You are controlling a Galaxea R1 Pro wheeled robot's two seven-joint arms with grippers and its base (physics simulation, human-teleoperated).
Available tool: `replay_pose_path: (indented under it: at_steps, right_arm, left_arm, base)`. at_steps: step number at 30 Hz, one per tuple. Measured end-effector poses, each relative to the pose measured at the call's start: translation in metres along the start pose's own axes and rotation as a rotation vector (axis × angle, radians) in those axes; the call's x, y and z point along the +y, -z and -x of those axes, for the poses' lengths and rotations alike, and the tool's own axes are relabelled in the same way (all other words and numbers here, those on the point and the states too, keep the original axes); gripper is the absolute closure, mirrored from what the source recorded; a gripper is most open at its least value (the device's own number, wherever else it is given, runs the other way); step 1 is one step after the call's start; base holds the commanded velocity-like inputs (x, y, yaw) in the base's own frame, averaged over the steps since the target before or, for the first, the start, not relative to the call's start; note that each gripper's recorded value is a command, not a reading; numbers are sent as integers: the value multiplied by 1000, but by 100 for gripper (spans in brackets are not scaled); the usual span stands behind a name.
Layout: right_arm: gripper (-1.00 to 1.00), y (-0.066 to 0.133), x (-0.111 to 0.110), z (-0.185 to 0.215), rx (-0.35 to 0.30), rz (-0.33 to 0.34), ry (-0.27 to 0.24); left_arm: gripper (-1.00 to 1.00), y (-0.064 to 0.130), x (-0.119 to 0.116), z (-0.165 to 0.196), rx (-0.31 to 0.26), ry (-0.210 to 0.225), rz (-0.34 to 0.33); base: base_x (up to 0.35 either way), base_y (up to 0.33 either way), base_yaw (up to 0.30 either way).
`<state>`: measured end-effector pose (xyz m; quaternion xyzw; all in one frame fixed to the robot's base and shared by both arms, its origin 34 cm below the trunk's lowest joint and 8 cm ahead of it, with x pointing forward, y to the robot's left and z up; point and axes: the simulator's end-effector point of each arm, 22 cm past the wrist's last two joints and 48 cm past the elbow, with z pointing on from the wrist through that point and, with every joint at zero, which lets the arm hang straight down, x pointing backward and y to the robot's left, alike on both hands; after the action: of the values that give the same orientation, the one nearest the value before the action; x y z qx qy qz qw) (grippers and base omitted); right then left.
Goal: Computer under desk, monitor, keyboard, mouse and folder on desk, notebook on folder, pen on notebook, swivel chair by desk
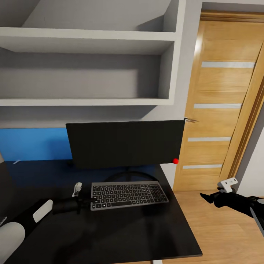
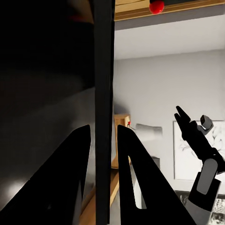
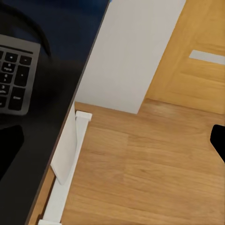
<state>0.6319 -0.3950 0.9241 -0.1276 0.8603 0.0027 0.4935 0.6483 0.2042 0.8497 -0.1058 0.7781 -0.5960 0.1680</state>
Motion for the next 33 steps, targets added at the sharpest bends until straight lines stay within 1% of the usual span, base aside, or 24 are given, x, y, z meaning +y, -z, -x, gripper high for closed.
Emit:
replay_pose_path:
  at_steps: [11, 15, 16, 17, 20, 24, 31, 32, 33]
  right_arm:
    - [-100, 0, 0, 0, 0, 0, 0]
    - [-100, 0, 0, 0, 0, 0, 1]
    - [-100, 0, 0, 0, -1, 0, 1]
    - [-100, 0, 0, 0, -1, 0, 1]
    - [-100, 0, 0, 0, -1, 0, 1]
    - [-100, 0, 0, 1, -2, 0, 1]
    - [-100, 1, 0, 1, -2, 0, 2]
    - [-100, 1, 0, 1, -2, -1, 2]
    - [-100, 1, 0, 1, -2, -1, 2]
  left_arm:
    - [100, 0, -4, -1, 4, 13, -20]
    - [100, 3, 4, -4, 9, 48, -12]
    - [100, 1, 7, -7, 12, 71, -11]
    - [100, 0, 10, -9, 16, 78, -4]
    - [100, -3, 11, -11, 17, 110, -12]
    - [100, -6, 10, -11, 19, 125, -15]
    - [100, -12, 9, -14, 29, 128, -17]
    - [-100, -13, 8, -15, 31, 127, -17]
    - [-100, -14, 14, -18, 40, 114, 5]
  base:
    - [0, 0, 0]
    - [0, 0, 0]
    - [0, 0, 0]
    - [0, 0, 0]
    - [0, 0, 0]
    - [0, 0, 0]
    - [0, 0, 0]
    - [0, 0, 0]
    - [0, 0, 0]
